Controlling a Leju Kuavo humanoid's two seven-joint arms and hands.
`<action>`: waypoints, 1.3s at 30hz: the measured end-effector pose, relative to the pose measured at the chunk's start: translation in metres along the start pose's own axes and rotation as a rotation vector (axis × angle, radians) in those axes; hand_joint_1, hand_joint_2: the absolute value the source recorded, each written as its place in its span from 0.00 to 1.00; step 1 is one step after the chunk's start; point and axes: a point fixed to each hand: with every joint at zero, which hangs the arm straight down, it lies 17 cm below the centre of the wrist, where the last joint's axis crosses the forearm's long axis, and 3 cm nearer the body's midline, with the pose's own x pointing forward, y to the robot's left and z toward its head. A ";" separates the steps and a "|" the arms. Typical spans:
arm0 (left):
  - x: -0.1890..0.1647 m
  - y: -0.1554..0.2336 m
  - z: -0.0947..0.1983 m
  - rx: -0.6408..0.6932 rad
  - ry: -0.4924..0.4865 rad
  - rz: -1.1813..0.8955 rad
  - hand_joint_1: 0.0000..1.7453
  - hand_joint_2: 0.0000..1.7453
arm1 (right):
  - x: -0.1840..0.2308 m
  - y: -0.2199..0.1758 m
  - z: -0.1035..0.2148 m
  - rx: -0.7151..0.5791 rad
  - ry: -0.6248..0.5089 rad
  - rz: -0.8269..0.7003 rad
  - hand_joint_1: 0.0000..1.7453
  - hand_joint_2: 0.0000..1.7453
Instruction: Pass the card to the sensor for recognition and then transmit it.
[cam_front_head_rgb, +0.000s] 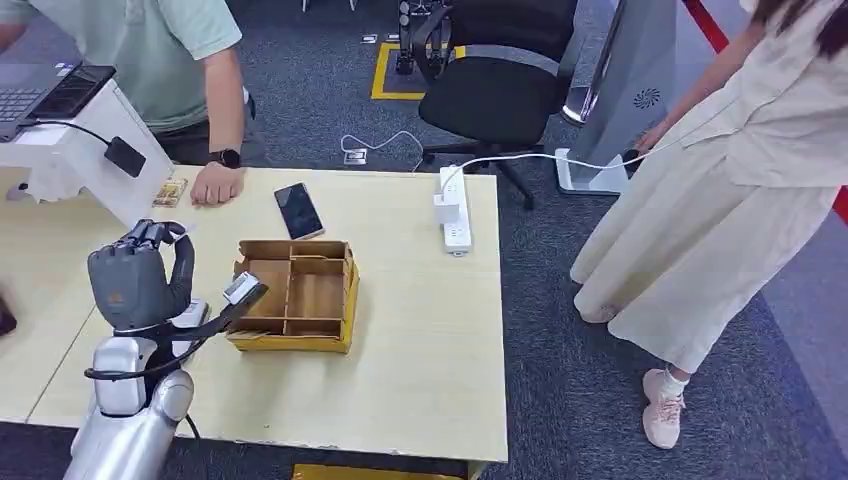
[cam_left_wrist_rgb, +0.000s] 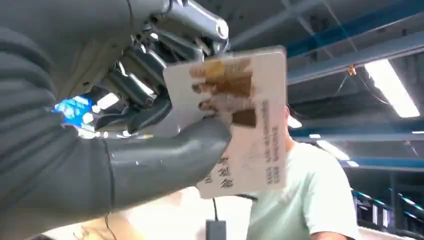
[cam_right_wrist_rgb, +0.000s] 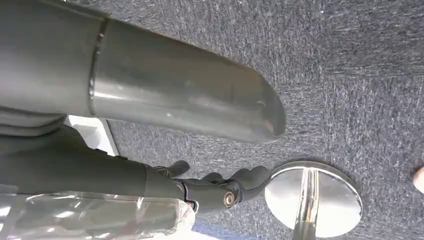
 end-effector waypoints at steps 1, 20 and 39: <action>0.004 0.005 -0.001 0.013 -0.027 -0.019 1.00 1.00 | 0.000 0.000 0.000 0.001 -0.001 0.002 0.00 0.00; -0.018 0.086 -0.008 0.138 -0.245 -0.408 1.00 1.00 | 0.005 -0.002 -0.002 -0.002 -0.024 0.006 0.00 0.00; -0.031 0.093 -0.012 0.156 -0.179 -0.412 1.00 1.00 | 0.004 -0.002 -0.002 -0.002 -0.018 0.000 0.00 0.00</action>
